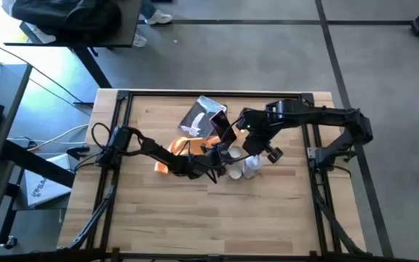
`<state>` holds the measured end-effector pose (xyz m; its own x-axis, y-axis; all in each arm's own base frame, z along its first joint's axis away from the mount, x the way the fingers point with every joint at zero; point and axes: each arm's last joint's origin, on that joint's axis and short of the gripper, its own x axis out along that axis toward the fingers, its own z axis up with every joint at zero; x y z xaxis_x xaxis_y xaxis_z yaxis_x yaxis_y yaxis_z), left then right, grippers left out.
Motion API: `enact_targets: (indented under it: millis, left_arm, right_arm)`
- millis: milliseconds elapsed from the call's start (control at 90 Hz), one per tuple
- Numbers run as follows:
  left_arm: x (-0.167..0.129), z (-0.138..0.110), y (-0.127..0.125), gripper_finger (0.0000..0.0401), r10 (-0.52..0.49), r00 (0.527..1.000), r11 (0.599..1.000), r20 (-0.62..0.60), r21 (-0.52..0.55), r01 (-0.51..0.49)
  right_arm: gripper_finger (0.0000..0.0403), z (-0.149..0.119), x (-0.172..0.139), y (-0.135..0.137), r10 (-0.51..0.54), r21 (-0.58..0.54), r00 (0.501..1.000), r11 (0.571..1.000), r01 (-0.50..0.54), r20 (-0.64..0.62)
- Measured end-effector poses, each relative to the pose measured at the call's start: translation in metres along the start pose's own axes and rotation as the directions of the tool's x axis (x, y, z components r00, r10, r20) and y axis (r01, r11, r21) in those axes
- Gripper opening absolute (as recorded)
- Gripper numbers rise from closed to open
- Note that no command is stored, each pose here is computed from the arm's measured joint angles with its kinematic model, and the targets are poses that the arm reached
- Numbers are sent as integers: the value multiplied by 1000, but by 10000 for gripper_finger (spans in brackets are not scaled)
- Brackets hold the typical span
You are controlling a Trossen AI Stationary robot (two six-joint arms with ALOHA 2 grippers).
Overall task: Apply microfiber cloth
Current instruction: Spray the pink phone using the white spray bottle
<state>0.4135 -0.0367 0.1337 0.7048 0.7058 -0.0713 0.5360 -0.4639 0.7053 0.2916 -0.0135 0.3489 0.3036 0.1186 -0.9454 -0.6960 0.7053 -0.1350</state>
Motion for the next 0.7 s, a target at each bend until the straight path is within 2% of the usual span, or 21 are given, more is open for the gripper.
enact_targets:
  millis: [278,411,556,700]
  left_arm:
    - [0,0,0,10,0,1000,1000,-1,-8,0]
    - [3,-1,-1,10,15,1000,1000,19,-18,-15]
    - [16,-6,-5,10,114,983,991,145,-83,-103]
    - [31,-14,-10,10,263,921,965,289,-84,-249]
  right_arm:
    - [0,-4,-3,2,21,47,999,999,-19,-36]
    - [0,-5,-5,3,13,115,998,993,-6,-55]
    - [0,-5,-7,3,13,230,998,973,0,-56]
    - [0,-5,-7,4,28,355,998,935,-6,-59]
